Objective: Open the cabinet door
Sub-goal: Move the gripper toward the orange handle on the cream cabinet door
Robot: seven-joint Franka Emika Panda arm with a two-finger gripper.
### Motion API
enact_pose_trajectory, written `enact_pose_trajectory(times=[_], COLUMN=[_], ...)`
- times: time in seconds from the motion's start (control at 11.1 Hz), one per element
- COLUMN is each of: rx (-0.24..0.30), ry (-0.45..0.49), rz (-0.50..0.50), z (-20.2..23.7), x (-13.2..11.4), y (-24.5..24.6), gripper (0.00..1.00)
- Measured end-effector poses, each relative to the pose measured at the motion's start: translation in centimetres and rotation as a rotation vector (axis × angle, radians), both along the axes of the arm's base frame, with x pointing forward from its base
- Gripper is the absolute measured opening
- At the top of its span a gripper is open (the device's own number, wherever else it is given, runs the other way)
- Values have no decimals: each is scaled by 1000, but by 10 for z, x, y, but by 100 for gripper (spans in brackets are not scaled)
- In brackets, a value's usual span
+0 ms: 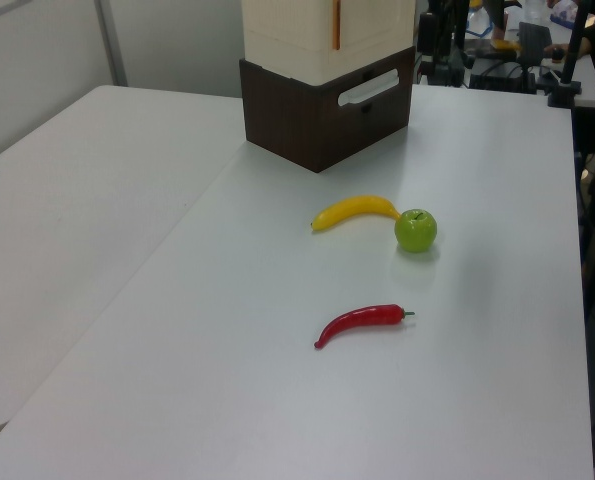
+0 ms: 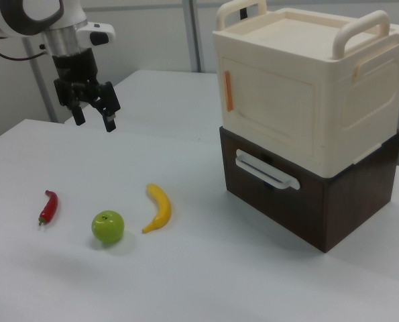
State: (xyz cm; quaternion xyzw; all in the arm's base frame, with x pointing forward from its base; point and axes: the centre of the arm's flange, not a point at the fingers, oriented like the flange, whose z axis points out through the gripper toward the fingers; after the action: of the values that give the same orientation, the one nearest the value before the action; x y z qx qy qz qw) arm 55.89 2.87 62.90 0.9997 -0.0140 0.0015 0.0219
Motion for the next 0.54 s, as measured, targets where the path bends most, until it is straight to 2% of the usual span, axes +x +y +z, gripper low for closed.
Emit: enact_pose_trajectory(times=[0.54], rx=[-2], ry=[13], rz=[-2], z=[-7], x=[3], y=[1], gripper=[100])
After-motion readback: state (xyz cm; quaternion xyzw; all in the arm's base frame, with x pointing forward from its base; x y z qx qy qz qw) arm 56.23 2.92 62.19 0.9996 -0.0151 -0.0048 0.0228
